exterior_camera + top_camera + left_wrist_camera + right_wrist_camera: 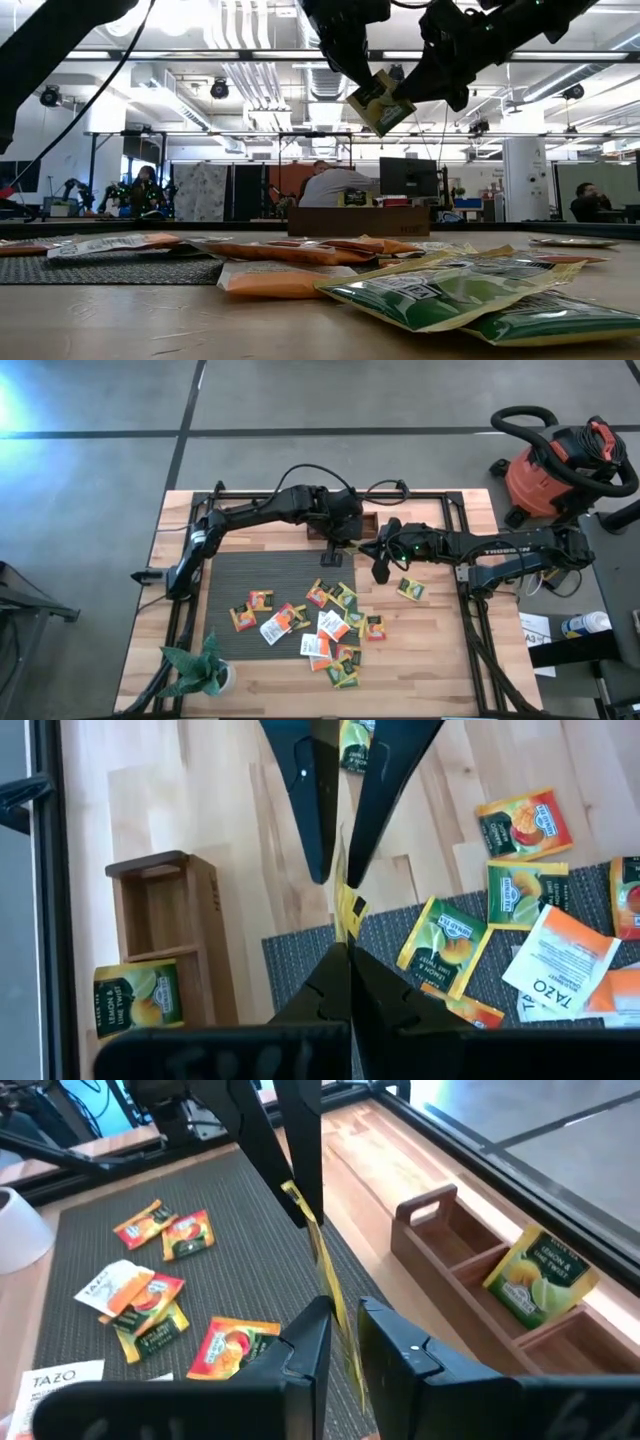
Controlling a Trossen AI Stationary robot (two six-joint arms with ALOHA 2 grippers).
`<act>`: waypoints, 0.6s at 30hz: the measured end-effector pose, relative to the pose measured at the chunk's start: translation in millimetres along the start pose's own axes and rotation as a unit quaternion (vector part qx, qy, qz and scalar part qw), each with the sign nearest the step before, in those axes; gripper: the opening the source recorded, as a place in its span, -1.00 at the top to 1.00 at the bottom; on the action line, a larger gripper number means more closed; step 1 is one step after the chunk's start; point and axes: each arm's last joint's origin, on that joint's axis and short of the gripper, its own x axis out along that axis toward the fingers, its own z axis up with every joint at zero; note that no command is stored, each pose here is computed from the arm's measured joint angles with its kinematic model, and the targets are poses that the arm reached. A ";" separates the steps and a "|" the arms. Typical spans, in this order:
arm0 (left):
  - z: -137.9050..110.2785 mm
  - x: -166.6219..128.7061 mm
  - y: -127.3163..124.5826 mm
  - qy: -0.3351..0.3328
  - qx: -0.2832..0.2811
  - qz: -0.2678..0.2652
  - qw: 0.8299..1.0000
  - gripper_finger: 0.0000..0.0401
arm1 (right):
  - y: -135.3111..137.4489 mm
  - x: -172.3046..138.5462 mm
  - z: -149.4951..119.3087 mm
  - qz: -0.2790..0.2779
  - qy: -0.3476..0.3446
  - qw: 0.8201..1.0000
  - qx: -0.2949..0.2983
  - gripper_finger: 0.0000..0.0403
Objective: Pick & Place Tea
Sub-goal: Put the yellow tea bag into the middle section of the wooden organizer
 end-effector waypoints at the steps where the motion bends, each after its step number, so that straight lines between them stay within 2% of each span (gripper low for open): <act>1: 0.2 0.0 0.1 -0.001 0.000 0.000 1.000 1.00 | 0.0 0.1 -0.1 0.000 0.000 1.000 0.000 0.74; 10: 4.9 0.0 2.3 -0.026 -0.007 0.010 1.000 1.00 | -0.2 0.8 -0.7 -0.001 0.002 1.000 0.007 0.94; 18: 6.1 -2.0 2.1 -0.030 -0.011 0.011 0.999 1.00 | 0.5 11.2 -4.0 -0.003 0.009 1.000 0.016 0.96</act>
